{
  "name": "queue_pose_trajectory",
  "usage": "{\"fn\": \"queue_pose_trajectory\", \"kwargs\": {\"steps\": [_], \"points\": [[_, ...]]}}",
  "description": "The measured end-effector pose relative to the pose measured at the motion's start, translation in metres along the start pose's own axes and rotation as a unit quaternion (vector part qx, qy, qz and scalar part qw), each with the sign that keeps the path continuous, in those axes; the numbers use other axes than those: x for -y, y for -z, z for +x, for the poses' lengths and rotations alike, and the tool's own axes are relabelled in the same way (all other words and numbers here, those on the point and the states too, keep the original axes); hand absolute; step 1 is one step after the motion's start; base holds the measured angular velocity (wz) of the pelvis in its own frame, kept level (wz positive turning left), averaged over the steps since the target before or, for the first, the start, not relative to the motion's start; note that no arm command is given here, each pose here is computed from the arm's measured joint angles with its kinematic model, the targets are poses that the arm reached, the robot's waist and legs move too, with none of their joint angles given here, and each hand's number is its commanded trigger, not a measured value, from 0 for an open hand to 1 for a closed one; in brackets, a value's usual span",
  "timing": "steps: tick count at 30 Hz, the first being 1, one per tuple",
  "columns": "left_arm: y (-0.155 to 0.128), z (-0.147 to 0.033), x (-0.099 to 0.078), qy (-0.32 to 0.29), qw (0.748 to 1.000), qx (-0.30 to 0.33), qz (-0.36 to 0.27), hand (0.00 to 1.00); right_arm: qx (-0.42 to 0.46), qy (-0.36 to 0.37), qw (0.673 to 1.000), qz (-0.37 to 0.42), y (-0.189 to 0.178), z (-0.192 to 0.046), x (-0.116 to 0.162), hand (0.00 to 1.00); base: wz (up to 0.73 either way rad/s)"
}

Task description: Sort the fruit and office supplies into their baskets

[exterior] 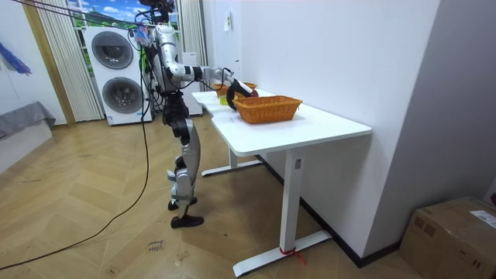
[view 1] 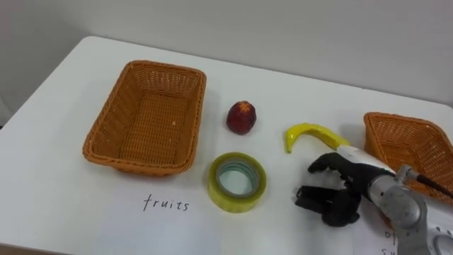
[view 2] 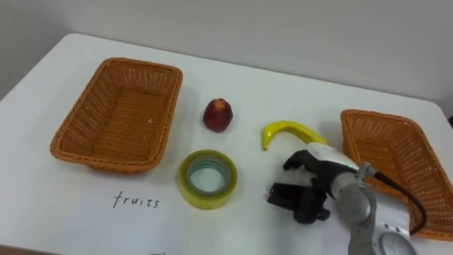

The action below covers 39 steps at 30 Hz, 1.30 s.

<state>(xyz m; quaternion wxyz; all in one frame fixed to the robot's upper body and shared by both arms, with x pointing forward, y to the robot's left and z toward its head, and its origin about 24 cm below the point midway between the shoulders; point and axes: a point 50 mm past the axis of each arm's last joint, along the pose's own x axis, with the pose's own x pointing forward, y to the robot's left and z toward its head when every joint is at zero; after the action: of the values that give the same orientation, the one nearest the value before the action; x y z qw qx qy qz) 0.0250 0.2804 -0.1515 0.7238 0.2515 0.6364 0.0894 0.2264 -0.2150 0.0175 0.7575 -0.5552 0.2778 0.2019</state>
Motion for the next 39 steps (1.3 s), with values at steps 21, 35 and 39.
{"fn": "queue_pose_trajectory", "kwargs": {"steps": [21,35,39], "points": [[-0.005,0.001,0.0,0.001,1.0,0.005,0.004,0.0,-0.02,0.011,1.0,-0.011,-0.001,0.001,0.001,1.0,0.0],[0.002,-0.001,0.004,-0.024,1.0,0.003,-0.011,0.0,0.048,0.035,0.994,0.086,0.0,-0.006,-0.002,1.0,-0.03],[0.008,-0.003,0.01,-0.018,0.999,-0.005,-0.029,0.0,0.092,0.054,0.983,0.15,-0.003,-0.012,0.007,1.0,-0.04]]}}
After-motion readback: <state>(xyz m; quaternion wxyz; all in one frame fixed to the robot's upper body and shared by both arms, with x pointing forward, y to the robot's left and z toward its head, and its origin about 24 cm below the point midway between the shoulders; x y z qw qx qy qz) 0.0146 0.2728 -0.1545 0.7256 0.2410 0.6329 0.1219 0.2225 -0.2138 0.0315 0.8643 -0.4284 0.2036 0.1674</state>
